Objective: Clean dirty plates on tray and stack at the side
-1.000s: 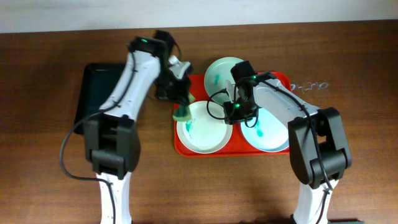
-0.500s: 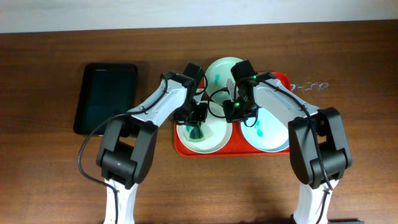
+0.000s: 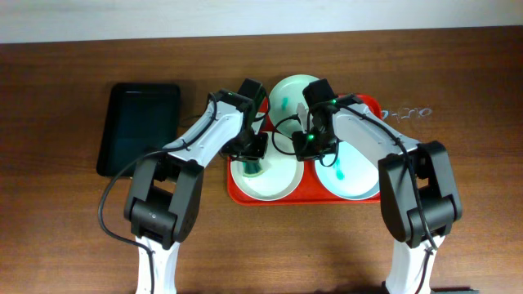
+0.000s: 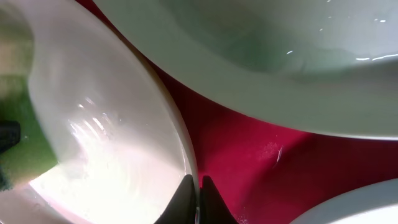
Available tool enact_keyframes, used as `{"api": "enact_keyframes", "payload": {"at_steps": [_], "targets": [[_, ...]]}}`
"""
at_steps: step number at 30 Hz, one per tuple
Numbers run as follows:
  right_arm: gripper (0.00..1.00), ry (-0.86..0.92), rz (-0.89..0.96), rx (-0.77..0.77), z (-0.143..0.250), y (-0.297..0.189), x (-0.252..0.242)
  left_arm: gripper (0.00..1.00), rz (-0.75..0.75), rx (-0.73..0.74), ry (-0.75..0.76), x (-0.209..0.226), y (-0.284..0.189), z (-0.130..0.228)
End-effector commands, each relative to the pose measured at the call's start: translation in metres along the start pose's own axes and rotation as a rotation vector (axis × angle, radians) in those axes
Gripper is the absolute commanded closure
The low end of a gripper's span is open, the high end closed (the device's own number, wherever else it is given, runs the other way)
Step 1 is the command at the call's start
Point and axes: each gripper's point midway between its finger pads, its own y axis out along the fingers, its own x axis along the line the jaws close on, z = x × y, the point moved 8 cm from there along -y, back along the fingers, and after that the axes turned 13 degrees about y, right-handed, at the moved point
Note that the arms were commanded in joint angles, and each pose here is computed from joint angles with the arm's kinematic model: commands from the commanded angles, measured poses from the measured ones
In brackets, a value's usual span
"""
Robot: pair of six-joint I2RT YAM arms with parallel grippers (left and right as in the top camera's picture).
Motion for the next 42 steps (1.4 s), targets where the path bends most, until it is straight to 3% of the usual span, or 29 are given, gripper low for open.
{"api": "enact_keyframes", "payload": {"at_steps": [1,2,3,6,10,15,16,20,24,27,29,30,32,35,38,40,42], "targets": [[0.96,0.003,0.015,0.008,0.000,0.003,-0.004,0.84,-0.005,-0.035,0.016,0.000,-0.017,-0.003],[0.96,0.003,0.015,0.008,0.000,0.003,-0.004,0.97,-0.006,-0.028,0.015,0.000,-0.016,-0.002],[0.96,0.004,0.015,0.008,0.000,0.003,-0.004,1.00,-0.007,-0.029,0.015,0.000,-0.016,-0.002],[0.96,0.003,0.015,0.008,0.000,0.003,-0.004,1.00,-0.028,-0.014,0.013,0.002,-0.017,0.001],[0.96,0.004,0.015,0.007,0.000,0.003,-0.004,1.00,0.145,0.034,0.014,-0.019,-0.018,0.010],[0.96,0.004,0.015,0.007,0.000,0.003,-0.004,1.00,0.132,0.039,0.015,-0.012,0.015,0.022],[0.96,0.004,0.015,0.007,0.000,0.003,-0.004,1.00,0.077,0.027,0.018,-0.006,0.023,0.023],[0.96,0.003,0.015,0.007,0.000,0.003,-0.004,1.00,-0.388,-0.024,-0.117,0.037,0.024,0.023],[0.96,0.003,0.016,0.008,0.000,0.003,-0.004,1.00,-0.538,-0.128,-0.128,0.046,-0.009,0.014],[0.96,0.004,0.015,0.008,0.000,0.003,-0.004,1.00,-0.477,-0.209,-0.134,0.037,-0.030,0.010],[0.96,0.004,0.015,0.008,0.000,0.003,-0.004,1.00,-0.274,-0.233,-0.116,0.018,-0.037,0.008],[0.96,0.004,0.015,0.008,0.000,0.003,-0.004,1.00,-0.086,-0.218,-0.097,0.001,-0.032,0.009],[0.96,0.004,0.015,0.007,0.000,0.003,-0.004,1.00,0.077,-0.208,-0.078,-0.013,-0.025,0.009],[0.96,0.004,0.015,0.007,0.000,0.003,-0.004,1.00,0.087,-0.181,-0.082,-0.012,-0.010,0.019],[0.96,0.004,0.012,0.007,0.000,0.003,-0.004,1.00,-0.057,-0.154,-0.101,0.005,0.010,0.033],[0.96,0.001,0.008,0.003,-0.002,-0.001,-0.001,1.00,-0.342,-0.159,-0.129,0.034,0.009,0.039],[0.96,-0.004,0.007,-0.004,-0.004,-0.010,0.004,1.00,-0.367,-0.192,-0.148,0.040,-0.009,0.033]]}}
